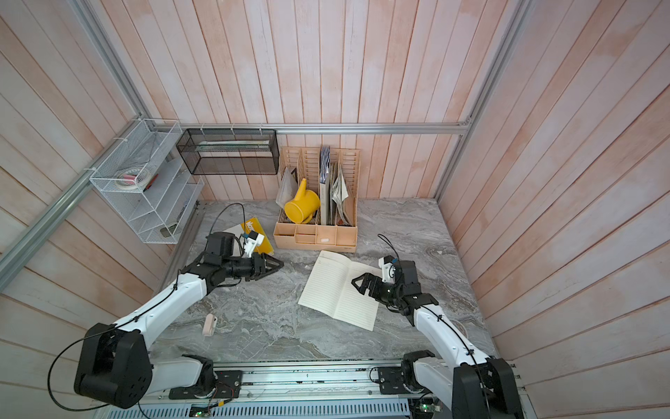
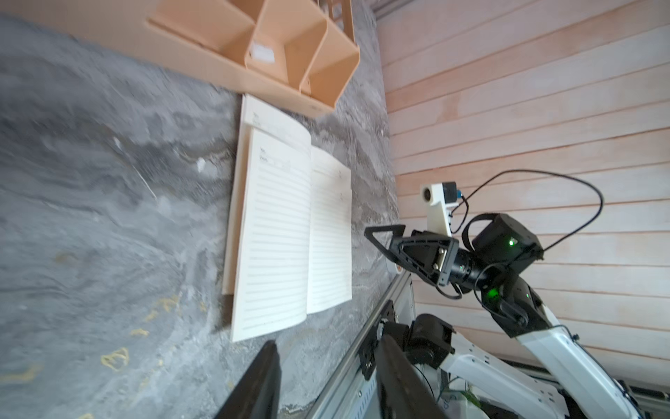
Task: Close the notebook
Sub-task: Move the notebook to the center of the board.
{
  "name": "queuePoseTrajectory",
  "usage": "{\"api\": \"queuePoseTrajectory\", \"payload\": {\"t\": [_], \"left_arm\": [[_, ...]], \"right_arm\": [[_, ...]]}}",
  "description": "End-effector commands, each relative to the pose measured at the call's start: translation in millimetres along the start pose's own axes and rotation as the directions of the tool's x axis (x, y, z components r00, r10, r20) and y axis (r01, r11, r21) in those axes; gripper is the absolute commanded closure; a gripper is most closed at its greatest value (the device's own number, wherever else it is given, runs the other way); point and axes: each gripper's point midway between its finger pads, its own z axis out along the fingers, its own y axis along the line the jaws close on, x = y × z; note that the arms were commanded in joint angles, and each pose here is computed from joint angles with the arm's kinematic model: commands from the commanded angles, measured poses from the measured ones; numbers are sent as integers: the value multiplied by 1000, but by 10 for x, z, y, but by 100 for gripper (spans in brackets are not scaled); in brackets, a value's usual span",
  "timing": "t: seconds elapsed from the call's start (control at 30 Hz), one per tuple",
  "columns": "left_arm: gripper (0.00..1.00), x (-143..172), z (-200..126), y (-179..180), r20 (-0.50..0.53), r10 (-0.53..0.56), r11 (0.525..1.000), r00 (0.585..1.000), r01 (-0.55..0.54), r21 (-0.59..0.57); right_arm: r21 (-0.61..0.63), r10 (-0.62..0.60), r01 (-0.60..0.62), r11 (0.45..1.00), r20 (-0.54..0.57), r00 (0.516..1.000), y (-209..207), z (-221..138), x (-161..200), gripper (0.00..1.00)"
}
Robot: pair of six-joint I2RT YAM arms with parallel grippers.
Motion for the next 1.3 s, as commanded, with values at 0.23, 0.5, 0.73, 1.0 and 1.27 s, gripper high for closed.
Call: {"api": "queuePoseTrajectory", "payload": {"t": [0.23, 0.5, 0.73, 1.0, 1.27], "left_arm": [[50, 774, 234, 386, -54, -134, 991, 990, 132, -39], [51, 942, 439, 598, -90, -208, 975, 974, 200, -95], [50, 868, 679, 657, -95, -232, 970, 968, 223, -100], [51, 797, 870, 693, -104, -256, 965, 961, 248, -82], [52, 759, 979, 733, -93, -273, 960, 958, 266, -83]], "right_arm": [[96, 86, -81, 992, -51, 995, -428, 65, 361, 2], [120, 83, -73, 990, -79, 993, -480, 69, 418, 2], [119, 82, -71, 990, -88, 993, -481, 65, 446, 2], [93, 72, -64, 994, -93, 993, -426, 64, 440, 2], [84, 66, -59, 995, -94, 993, -409, 50, 444, 2]]}}
